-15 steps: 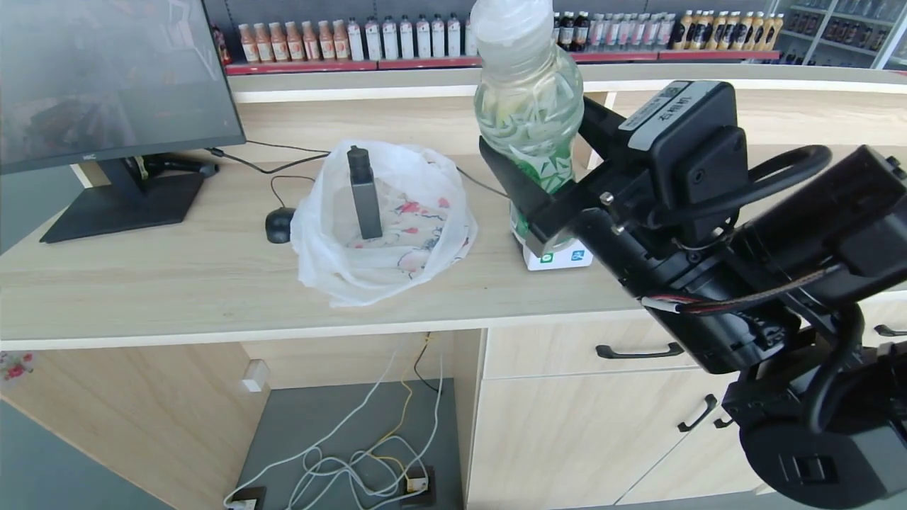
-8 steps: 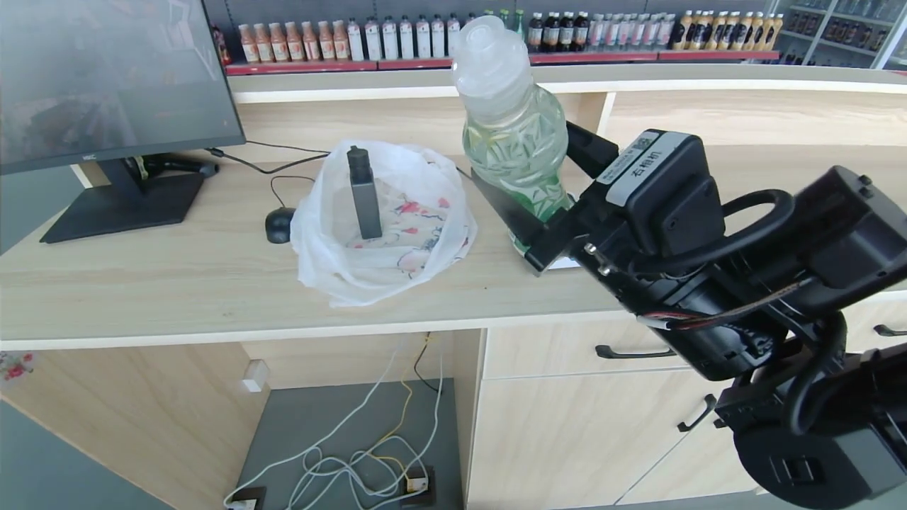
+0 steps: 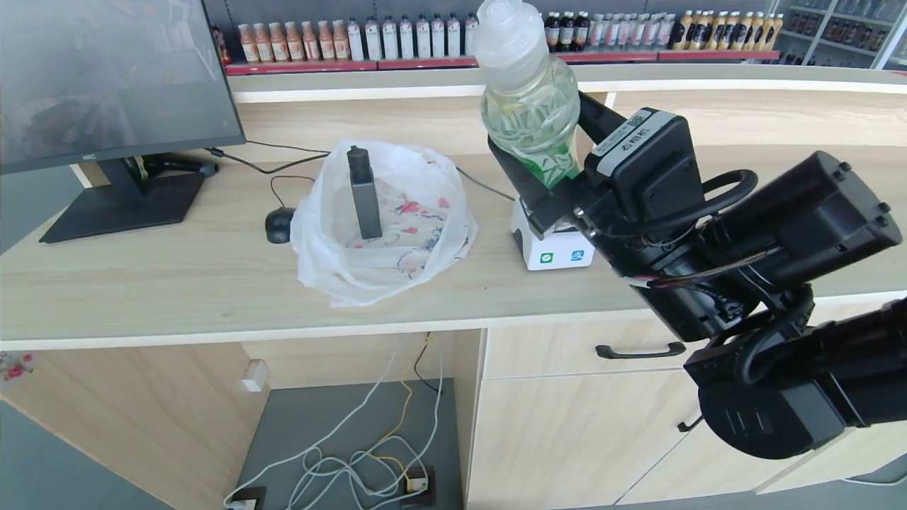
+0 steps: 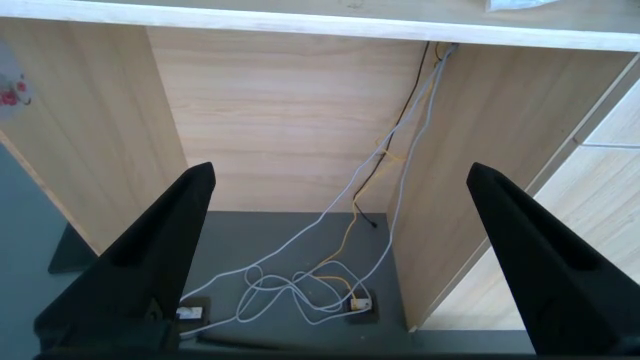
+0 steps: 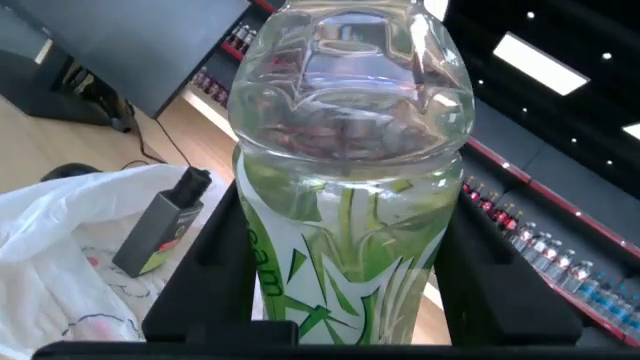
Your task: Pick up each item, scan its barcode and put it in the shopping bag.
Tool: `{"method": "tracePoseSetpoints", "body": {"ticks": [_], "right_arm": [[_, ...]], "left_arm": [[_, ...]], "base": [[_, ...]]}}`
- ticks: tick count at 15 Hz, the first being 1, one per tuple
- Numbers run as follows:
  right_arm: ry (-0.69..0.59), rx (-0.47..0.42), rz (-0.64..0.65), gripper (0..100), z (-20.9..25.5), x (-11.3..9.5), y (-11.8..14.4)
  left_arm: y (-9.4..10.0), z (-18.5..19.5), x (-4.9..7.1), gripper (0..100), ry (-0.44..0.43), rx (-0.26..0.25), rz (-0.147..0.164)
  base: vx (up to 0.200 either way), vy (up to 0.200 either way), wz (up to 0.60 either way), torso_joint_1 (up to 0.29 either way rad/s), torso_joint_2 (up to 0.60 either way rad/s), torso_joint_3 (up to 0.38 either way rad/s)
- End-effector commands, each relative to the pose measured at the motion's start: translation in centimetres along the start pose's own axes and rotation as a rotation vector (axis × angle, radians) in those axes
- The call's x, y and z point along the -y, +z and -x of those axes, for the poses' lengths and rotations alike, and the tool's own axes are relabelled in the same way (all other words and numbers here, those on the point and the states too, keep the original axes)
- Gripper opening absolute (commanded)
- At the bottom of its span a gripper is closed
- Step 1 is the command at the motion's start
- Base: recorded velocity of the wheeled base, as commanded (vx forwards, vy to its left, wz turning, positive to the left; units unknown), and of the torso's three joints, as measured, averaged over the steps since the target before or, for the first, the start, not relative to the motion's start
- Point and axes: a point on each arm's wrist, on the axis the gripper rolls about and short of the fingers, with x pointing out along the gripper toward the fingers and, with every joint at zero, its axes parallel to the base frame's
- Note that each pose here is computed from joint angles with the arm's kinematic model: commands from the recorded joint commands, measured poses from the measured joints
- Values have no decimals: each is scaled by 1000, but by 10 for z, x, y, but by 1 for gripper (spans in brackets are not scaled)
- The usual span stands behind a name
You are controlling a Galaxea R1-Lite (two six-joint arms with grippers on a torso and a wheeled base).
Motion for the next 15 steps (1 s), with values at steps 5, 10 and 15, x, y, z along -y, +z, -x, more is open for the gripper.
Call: {"method": "tracePoseSetpoints", "body": {"ticks": [5,10,15], "right_arm": [[-49,-50,104,0,-3,7,-18],[-43,-81,99,0,-12,-3,-25],[-45,-135,251,0,-8,7,-51]], "left_arm": [[0,0,0,100,0,0,0],[0,0,0,100,0,0,0],[0,0,0,100,0,0,0]], "base": [[0,0,0,0,0,0],[0,0,0,0,0,0],[0,0,0,0,0,0]]}}
